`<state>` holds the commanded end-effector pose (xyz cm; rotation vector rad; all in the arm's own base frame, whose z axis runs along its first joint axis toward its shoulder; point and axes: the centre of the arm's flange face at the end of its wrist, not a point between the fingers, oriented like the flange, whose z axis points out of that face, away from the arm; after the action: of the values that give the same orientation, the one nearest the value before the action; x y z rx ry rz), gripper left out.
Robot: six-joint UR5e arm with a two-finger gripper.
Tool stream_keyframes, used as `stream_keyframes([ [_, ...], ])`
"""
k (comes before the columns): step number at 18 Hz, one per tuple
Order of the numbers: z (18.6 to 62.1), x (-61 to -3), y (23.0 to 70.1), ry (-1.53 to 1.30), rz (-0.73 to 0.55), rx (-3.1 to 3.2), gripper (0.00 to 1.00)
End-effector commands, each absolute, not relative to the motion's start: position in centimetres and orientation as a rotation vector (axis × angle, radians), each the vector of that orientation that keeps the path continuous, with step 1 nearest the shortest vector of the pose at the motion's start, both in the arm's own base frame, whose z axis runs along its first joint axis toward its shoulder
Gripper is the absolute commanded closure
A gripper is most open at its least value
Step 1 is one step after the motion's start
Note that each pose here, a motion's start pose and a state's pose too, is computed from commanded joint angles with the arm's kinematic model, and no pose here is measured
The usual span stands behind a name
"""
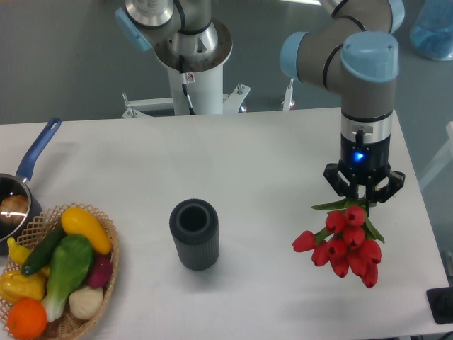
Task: Insert the flowers into the vase
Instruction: 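Carry the red tulip bunch with the gripper toward the grey vase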
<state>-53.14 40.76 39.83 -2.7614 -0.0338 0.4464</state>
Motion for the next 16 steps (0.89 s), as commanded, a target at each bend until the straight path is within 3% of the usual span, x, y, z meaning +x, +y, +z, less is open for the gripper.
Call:
stream_keyframes([
  [9,40.8,-52.8,41.6,-0.088,0.388,-2.671,1.0],
  [16,43.9,-48.8,43.6,-0.062,0.169,-2.423,1.0],
])
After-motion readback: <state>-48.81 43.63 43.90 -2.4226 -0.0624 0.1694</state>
